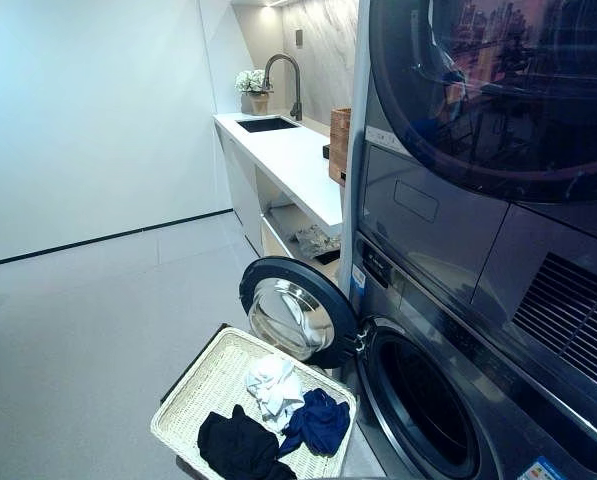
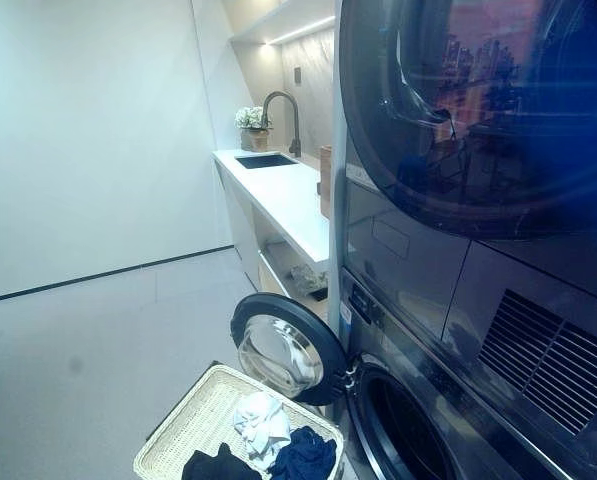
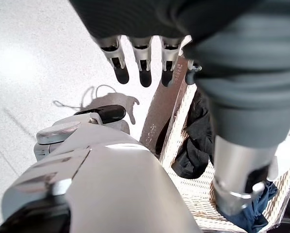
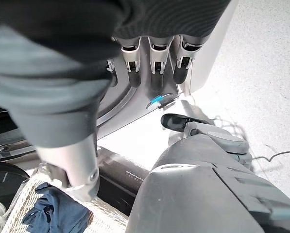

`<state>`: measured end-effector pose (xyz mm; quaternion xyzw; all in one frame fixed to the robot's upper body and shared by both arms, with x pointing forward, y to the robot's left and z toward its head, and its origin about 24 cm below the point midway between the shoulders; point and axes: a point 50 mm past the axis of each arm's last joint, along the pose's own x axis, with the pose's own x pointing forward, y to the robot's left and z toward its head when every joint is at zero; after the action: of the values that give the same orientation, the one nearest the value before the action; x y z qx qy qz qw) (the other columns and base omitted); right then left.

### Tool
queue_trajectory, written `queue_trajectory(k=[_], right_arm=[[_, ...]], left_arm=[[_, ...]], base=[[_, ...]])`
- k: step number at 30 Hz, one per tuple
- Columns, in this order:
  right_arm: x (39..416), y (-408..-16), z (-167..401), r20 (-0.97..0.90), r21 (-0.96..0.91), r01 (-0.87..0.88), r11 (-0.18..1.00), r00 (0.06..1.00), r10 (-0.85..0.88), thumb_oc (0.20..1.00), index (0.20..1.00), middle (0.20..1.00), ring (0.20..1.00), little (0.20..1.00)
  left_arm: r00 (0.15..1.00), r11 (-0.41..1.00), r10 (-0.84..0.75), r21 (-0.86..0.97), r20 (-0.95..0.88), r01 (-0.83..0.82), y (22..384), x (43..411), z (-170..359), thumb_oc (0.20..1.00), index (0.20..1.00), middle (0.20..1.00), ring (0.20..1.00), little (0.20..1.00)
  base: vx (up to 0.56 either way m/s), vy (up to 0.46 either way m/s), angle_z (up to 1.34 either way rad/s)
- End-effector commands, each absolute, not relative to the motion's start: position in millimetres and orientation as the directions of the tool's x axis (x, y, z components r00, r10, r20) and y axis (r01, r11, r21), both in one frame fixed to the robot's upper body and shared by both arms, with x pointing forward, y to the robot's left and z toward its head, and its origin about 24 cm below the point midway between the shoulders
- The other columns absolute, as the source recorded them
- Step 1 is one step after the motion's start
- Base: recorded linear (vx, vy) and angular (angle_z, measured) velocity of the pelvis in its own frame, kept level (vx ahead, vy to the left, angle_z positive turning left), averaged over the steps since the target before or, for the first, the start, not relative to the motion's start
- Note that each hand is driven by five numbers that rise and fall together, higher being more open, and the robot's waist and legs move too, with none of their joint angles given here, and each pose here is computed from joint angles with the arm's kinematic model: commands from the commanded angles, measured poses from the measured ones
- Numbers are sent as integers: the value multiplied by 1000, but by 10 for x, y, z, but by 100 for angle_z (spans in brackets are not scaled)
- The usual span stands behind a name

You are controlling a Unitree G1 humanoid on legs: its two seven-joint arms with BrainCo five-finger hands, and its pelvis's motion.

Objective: Put the clothes into the washing machine.

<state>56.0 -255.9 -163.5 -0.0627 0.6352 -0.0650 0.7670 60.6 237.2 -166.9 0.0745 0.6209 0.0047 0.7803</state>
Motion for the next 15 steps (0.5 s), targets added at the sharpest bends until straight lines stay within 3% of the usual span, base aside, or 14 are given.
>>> queue_trajectory(k=[1, 15], right_arm=[[922, -2557, -1577, -947, -196, 9, 981, 256, -192, 1000, 1000, 1000, 1000, 1000], [899, -2555, -1583, -949, -194, 14, 981, 252, -191, 1000, 1000, 1000, 1000, 1000]], left_arm=[[276, 975, 109, 157, -955, 155, 2437, 887, -1608, 1000, 1000, 1000, 1000, 1000], [287, 980, 105, 149, -952, 135, 2428, 886, -1609, 1000, 1000, 1000, 1000, 1000]], base=[[0, 0, 0], [0, 0, 0]])
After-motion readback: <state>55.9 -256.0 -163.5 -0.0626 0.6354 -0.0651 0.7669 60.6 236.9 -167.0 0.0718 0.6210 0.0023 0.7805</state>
